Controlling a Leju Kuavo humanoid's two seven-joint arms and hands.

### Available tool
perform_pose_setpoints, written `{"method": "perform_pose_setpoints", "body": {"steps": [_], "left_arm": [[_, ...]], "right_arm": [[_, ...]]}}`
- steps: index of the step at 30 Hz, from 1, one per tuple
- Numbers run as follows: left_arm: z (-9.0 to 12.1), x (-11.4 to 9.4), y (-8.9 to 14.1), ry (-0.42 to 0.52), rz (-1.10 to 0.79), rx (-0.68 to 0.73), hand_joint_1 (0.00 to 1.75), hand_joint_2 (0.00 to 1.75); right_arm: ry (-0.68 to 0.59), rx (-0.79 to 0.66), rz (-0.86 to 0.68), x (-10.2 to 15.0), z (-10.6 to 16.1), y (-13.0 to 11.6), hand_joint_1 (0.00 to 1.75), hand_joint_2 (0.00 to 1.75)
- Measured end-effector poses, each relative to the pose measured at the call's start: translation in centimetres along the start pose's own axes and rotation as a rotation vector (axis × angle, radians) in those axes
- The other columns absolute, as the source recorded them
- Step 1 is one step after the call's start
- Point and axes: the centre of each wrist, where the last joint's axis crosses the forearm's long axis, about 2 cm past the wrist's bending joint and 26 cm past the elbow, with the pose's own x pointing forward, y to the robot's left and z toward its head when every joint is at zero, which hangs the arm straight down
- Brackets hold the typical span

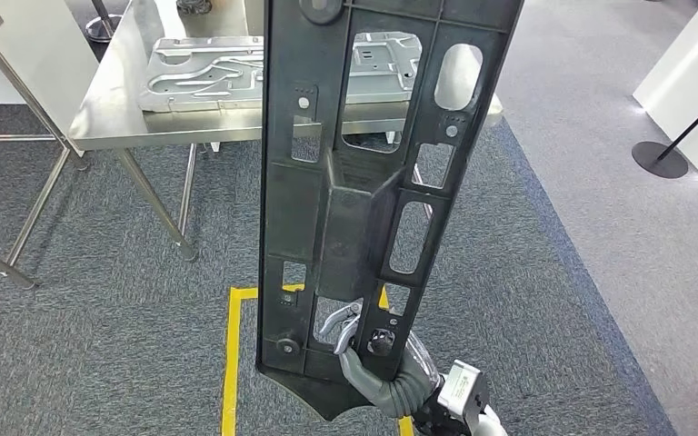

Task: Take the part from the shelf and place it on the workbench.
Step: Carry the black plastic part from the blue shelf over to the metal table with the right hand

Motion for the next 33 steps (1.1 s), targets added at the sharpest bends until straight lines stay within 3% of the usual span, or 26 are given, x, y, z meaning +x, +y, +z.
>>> {"method": "perform_pose_setpoints", "body": {"steps": [33], "left_arm": [[0.04, -0.16, -0.19, -0.002, 0.007, -0.016, 0.00, 1.75]], "right_arm": [[0.000, 0.004, 0.006, 0.11, -0.15, -0.17, 1.75, 1.75]]}}
